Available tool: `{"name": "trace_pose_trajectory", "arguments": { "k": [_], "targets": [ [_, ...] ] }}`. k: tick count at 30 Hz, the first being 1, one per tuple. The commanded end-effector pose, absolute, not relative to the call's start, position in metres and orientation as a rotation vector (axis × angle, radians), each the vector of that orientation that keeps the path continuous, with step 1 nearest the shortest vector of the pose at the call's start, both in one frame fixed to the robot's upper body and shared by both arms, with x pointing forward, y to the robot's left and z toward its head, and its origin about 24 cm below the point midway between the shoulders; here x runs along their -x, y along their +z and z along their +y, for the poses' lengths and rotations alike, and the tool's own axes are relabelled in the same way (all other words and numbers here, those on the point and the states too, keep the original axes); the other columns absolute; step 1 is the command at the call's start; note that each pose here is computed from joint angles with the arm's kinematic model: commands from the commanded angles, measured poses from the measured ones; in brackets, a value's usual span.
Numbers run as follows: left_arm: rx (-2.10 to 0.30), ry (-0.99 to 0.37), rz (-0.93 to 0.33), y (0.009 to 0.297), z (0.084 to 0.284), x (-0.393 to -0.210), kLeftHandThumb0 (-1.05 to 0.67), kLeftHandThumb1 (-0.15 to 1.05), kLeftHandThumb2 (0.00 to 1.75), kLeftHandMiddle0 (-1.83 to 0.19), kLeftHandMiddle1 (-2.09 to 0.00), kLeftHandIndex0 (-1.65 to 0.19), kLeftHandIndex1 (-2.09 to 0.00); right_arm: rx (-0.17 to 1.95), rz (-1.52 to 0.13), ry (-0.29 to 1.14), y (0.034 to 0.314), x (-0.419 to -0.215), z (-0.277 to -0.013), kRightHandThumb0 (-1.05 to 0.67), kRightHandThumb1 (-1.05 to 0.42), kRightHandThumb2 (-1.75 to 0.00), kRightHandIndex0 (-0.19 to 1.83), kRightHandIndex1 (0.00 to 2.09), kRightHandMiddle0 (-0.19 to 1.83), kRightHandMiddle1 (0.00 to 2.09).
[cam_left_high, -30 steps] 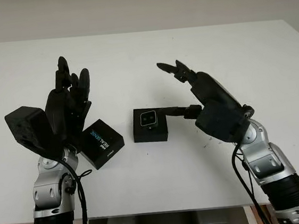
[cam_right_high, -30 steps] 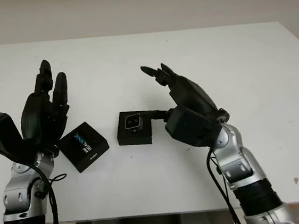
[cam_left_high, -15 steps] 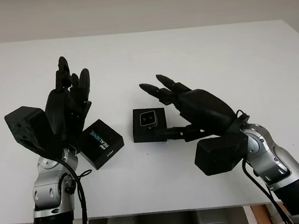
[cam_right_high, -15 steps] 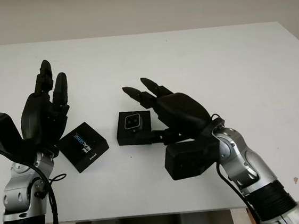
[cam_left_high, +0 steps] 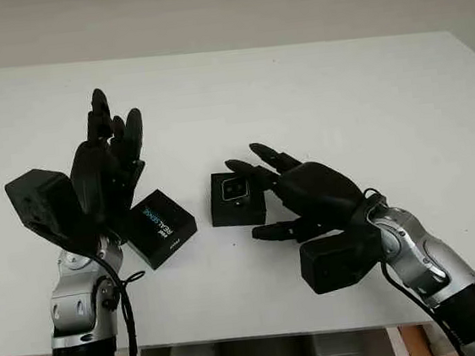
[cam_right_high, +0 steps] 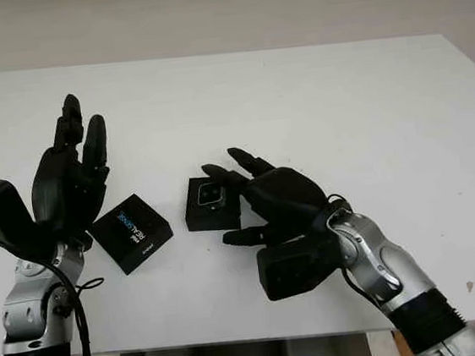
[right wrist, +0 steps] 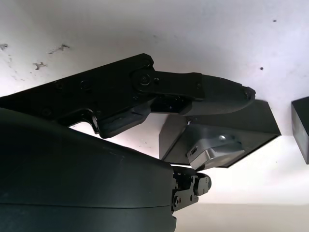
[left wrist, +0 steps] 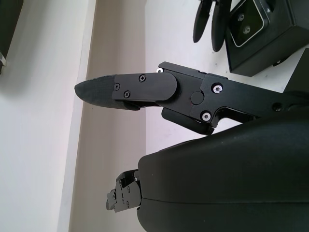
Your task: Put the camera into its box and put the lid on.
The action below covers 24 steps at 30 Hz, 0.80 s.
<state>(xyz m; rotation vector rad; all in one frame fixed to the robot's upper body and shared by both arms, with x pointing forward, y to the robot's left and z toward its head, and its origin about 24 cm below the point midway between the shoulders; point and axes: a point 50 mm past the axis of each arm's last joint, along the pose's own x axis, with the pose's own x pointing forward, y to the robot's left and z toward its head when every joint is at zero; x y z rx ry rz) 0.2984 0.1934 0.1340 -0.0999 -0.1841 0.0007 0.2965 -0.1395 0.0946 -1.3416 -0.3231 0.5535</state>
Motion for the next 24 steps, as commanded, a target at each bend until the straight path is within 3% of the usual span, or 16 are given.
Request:
{"name": "trace_pose_trajectory", "arguments": {
  "k": [1, 7, 20, 24],
  "targets": [
    [0.091, 0.003, -0.189, 0.1358, 0.1949, -0.2961, -0.69, 1.05, 0.38, 0.19, 0.0, 0.19, 0.0, 1.382, -0.321, 0.565, 0.098, -0.2966, -0.1385, -0.88, -1.05, -0.53, -0.07, 0.06, 0.2, 0.12],
    [0.092, 0.004, -0.186, 0.1358, 0.1961, -0.2957, -0.7, 1.05, 0.37, 0.19, 0.0, 0.19, 0.0, 1.517, -0.248, 0.642, 0.0933, -0.2941, -0.1383, -0.9, -1.05, -0.54, -0.1, 0.05, 0.19, 0.09],
    [0.085, 0.004, -0.188, 0.1352, 0.1962, -0.2947, -0.69, 1.05, 0.39, 0.19, 0.0, 0.19, 0.0, 1.484, -0.248, 0.641, 0.0891, -0.2901, -0.1376, -0.89, -1.05, -0.52, -0.13, 0.04, 0.1, 0.03],
    [0.087, 0.034, -0.193, 0.1348, 0.1996, -0.2933, -0.67, 1.05, 0.37, 0.17, -0.02, 0.18, -0.01, 1.182, -0.266, 0.483, 0.0985, -0.2948, -0.142, -0.83, -1.05, -0.52, -0.13, 0.05, -0.02, 0.01]
  ]
}}
